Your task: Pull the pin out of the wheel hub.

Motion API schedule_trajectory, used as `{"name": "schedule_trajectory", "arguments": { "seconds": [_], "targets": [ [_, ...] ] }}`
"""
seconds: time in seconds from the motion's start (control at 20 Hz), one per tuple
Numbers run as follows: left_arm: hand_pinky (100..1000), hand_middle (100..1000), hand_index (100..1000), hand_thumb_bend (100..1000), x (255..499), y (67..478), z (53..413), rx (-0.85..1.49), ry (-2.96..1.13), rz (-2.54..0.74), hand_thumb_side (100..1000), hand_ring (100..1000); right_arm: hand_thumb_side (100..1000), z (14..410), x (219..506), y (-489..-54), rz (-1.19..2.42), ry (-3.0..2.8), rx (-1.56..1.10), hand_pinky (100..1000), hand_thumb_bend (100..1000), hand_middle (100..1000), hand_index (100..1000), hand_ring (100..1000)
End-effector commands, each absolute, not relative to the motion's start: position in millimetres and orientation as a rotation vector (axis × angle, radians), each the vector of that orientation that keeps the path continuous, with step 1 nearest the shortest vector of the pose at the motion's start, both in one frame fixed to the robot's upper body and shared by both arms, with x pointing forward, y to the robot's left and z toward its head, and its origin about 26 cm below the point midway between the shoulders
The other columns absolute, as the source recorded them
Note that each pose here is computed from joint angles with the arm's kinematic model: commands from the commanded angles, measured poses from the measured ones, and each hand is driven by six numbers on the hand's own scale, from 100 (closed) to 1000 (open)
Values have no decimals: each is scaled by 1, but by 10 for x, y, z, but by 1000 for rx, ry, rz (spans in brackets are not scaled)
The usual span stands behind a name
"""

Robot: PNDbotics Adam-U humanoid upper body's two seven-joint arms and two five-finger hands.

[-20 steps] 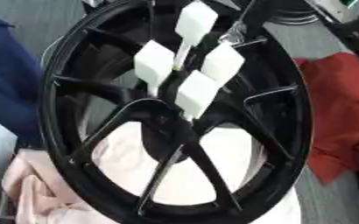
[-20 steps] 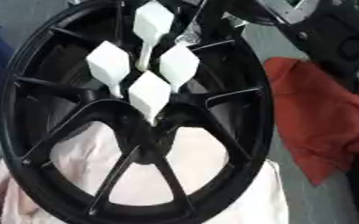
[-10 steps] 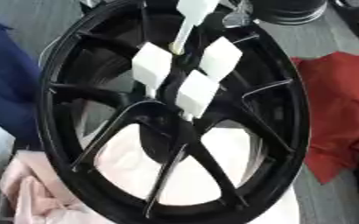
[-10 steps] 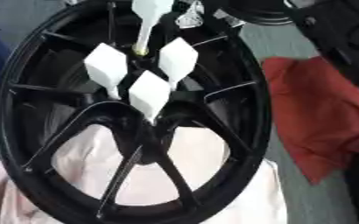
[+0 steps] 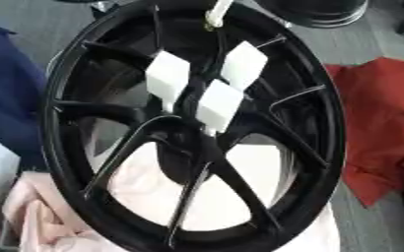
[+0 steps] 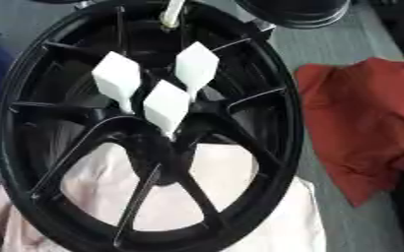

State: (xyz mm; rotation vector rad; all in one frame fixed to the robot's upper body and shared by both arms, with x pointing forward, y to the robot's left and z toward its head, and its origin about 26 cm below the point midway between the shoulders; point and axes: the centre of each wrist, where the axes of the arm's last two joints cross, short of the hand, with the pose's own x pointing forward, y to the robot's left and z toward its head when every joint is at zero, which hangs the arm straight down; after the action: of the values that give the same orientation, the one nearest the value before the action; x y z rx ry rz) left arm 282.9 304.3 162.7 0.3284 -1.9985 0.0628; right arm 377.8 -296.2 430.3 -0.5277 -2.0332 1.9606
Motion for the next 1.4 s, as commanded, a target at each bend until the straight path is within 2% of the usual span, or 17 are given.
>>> {"name": "schedule_trajectory", "arguments": {
  "seconds": [0.05,0.5,0.7,0.95,1.05,1.15,1.2,1.25,1.3,1.35,1.4],
  "targets": [
    [686,553,707,560,2791,3085,1694,354,-2020,62,499,665,100,4522,3565,-3433,2030,-2022,-658,848,100,442,502,729],
    [684,546,701,562,2759,3121,1632,374,-2002,141,497,657,100,4202,3057,-4819,1291,-2080,-1060,830,100,431,497,709],
    [683,546,700,562,2745,3135,1607,379,-1989,165,495,657,100,3869,2916,-5354,994,-1996,-1226,815,100,425,493,696],
    [683,546,700,563,2729,3168,1591,399,-1985,195,494,657,100,3192,2682,-5962,641,-1806,-1403,803,100,426,493,690],
    [683,546,700,565,2724,3178,1588,406,-1985,203,494,657,100,2892,2592,-6109,546,-1720,-1457,812,100,472,532,712],
    [683,547,701,566,2723,3185,1590,412,-1987,209,493,658,100,2582,2521,-6192,510,-1606,-1487,832,100,627,668,768],
    [683,547,701,566,2724,3185,1593,413,-1988,212,493,658,236,2448,2496,-6209,514,-1548,-1489,843,100,747,774,804],
    [683,547,701,567,2727,3182,1596,413,-1990,214,493,658,349,2323,2477,-6213,514,-1501,-1484,846,100,786,814,821],
    [683,547,701,567,2730,3178,1598,412,-1992,214,493,658,579,2233,2463,-6208,517,-1466,-1482,853,100,836,871,847],
    [683,547,702,568,2732,3173,1601,410,-1994,214,493,659,748,2120,2450,-6195,517,-1432,-1470,856,100,852,892,858],
    [684,547,702,570,2734,3171,1602,409,-1996,214,494,659,824,2021,2439,-6176,523,-1403,-1452,856,100,856,905,858]
  ]
}}
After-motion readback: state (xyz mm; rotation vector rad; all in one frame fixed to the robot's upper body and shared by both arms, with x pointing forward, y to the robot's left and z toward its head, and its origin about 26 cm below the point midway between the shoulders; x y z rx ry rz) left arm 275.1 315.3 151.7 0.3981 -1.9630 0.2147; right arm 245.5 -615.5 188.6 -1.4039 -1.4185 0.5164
